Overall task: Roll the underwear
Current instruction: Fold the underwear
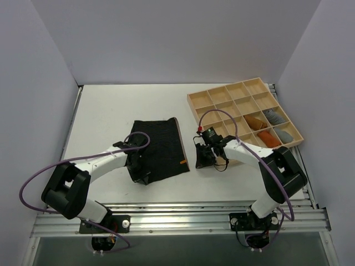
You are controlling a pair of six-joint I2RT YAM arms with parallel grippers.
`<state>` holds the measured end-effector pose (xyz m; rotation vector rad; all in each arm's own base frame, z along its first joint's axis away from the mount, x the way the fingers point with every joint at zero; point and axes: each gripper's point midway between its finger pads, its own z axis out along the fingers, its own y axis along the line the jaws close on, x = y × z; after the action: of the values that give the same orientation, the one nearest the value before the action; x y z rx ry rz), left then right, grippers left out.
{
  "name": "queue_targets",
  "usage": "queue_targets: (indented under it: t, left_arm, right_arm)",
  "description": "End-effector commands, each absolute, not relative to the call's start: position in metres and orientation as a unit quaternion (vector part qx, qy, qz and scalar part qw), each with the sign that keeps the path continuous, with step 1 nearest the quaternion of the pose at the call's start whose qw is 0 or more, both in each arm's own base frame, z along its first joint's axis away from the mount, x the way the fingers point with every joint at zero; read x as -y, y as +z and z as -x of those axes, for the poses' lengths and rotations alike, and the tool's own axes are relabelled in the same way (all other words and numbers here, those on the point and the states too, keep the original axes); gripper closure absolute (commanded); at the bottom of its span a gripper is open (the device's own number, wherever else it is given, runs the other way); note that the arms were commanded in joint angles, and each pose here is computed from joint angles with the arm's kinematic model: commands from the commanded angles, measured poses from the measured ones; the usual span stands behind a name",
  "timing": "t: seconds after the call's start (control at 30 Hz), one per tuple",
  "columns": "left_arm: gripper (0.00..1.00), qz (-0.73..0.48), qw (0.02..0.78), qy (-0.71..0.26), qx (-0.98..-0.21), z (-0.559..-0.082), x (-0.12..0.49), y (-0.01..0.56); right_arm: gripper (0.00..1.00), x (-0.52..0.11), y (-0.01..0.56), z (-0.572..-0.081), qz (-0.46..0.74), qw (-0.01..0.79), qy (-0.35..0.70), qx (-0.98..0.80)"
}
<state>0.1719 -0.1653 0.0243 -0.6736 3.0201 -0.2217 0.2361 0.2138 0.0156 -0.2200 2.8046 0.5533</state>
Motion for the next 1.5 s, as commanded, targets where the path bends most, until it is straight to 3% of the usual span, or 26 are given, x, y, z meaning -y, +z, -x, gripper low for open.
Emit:
queue_targets:
  t: [0.0, 0.1, 0.17, 0.43, 0.7, 1.07, 1.3, 1.33, 1.37, 1.47]
  left_arm:
    - [0.98, 0.203, 0.025, -0.094, -0.974, -0.170, 0.171, 0.031]
    - [0.98, 0.204, 0.022, -0.091, -0.975, -0.168, 0.169, 0.029]
    - [0.98, 0.202, 0.016, -0.086, -0.975, -0.165, 0.169, 0.025]
    - [0.98, 0.195, 0.012, -0.081, -0.977, -0.166, 0.168, 0.022]
    - [0.98, 0.194, 0.015, -0.084, -0.977, -0.169, 0.171, 0.024]
    - [0.98, 0.205, 0.018, -0.093, -0.974, -0.173, 0.175, 0.026]
    - [0.98, 0.202, 0.031, -0.102, -0.974, -0.173, 0.176, 0.033]
    - [0.98, 0.203, 0.027, -0.098, -0.974, -0.172, 0.175, 0.032]
    - [0.98, 0.202, 0.026, -0.097, -0.974, -0.172, 0.175, 0.031]
    - [0.98, 0.203, 0.024, -0.095, -0.974, -0.171, 0.174, 0.030]
  right_arm:
    - [0.84, -0.214, 0.026, -0.224, 0.082, 0.142, 0.181, -0.970]
    - [0.66, -0.228, 0.034, -0.215, 0.083, 0.154, 0.212, -0.962]
    - [0.62, -0.237, 0.038, -0.214, 0.085, 0.165, 0.231, -0.955]
    - [0.61, -0.246, 0.016, -0.222, 0.092, 0.146, 0.224, -0.959]
    - [0.69, -0.252, 0.011, -0.224, 0.089, 0.141, 0.229, -0.959]
    - [1.00, -0.244, 0.008, -0.212, 0.091, 0.135, 0.229, -0.960]
    - [1.00, -0.241, 0.017, -0.213, 0.092, 0.148, 0.233, -0.957]
    - [0.98, -0.240, 0.017, -0.212, 0.089, 0.146, 0.230, -0.958]
    - [0.85, -0.240, 0.017, -0.212, 0.086, 0.147, 0.229, -0.958]
    - [0.73, -0.242, 0.019, -0.214, 0.084, 0.151, 0.235, -0.957]
